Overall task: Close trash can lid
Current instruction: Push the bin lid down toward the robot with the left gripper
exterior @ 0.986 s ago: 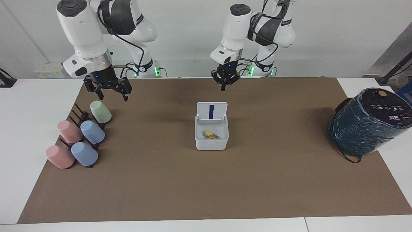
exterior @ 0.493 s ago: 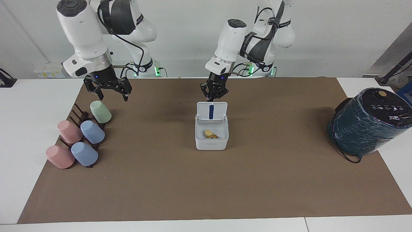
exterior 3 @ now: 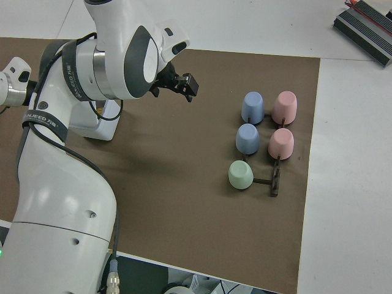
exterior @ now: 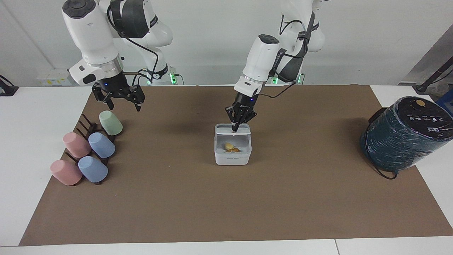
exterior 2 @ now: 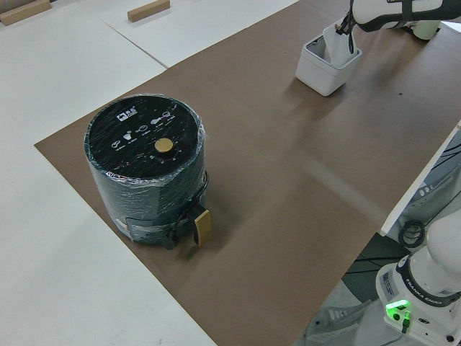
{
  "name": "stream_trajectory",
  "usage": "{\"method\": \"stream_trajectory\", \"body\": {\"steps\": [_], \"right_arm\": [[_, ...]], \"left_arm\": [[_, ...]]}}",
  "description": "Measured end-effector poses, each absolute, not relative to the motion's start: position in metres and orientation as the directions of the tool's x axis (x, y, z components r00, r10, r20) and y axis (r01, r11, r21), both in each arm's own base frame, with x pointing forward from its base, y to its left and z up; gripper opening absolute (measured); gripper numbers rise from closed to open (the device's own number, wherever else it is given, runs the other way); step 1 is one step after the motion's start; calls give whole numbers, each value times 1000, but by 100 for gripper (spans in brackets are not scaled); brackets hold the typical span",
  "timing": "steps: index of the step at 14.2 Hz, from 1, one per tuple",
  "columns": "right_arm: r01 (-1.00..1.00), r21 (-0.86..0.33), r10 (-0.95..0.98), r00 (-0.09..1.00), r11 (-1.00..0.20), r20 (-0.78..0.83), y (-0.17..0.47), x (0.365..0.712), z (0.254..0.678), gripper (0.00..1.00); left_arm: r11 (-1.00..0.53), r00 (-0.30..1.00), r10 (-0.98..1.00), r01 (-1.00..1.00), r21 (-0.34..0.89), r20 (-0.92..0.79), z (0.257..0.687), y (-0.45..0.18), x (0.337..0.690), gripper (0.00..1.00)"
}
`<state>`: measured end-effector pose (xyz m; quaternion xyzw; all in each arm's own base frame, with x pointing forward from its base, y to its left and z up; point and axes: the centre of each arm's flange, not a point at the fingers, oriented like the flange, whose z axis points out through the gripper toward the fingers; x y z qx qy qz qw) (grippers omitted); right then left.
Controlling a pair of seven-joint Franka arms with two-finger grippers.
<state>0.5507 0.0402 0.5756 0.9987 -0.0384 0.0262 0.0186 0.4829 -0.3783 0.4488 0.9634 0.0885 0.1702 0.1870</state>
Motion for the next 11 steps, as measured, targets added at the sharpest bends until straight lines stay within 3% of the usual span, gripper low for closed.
{"method": "stream_trajectory", "body": {"steps": [11], "right_arm": [[-78,35,-76,996,-996,54,40,551,576,100]], "left_arm": [[-911,919,244,107,397,311,404,-387,498,6]]}}
